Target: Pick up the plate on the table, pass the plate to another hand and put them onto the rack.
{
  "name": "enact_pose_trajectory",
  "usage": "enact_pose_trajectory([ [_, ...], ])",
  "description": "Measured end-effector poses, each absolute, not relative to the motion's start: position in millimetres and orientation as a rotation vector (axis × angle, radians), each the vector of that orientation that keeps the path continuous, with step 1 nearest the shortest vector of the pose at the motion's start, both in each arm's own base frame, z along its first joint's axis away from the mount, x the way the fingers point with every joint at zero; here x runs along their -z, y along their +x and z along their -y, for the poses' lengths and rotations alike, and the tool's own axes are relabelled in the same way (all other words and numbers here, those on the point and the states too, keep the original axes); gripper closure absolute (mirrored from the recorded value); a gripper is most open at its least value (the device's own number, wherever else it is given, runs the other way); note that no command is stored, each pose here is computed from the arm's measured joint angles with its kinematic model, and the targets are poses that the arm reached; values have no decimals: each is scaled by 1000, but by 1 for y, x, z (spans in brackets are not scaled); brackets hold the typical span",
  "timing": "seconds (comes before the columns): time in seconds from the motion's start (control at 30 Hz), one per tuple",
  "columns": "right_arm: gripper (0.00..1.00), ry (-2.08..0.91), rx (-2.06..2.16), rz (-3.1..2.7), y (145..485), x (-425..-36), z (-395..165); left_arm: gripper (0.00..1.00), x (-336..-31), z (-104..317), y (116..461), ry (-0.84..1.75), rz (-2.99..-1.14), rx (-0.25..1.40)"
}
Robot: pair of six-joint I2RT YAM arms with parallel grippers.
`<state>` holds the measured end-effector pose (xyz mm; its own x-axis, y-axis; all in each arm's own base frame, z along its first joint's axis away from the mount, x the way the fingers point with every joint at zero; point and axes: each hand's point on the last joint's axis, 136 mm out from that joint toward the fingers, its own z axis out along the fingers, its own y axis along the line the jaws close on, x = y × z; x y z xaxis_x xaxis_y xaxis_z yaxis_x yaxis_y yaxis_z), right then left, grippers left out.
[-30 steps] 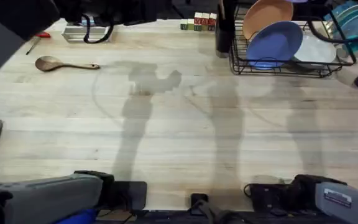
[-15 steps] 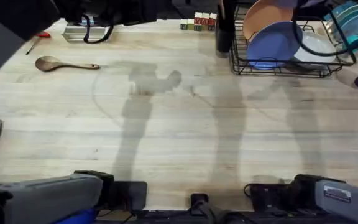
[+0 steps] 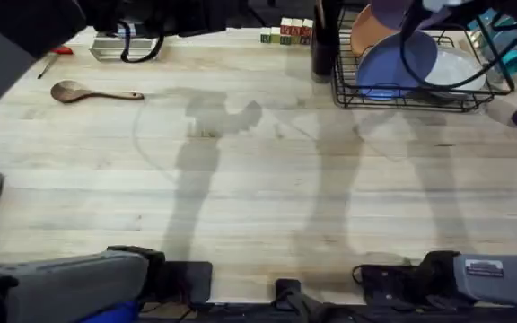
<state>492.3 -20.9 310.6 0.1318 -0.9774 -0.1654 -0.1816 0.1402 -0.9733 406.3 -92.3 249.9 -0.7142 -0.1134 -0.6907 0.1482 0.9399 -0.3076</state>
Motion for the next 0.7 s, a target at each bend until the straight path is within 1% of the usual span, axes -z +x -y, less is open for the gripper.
enact_pose_trajectory([
  [0.27, 973, -1370, 884, -1270, 501, -286, 16, 7, -250, 92, 406, 24, -2325, 442],
  [0.47, 973, -1414, 845, -1225, 498, -283, 7, 8, -250, 92, 406, 24, -2325, 442],
  [0.7, 973, -1467, 776, -1256, 492, -266, 1, 8, -249, 92, 406, 24, -2328, 442],
])
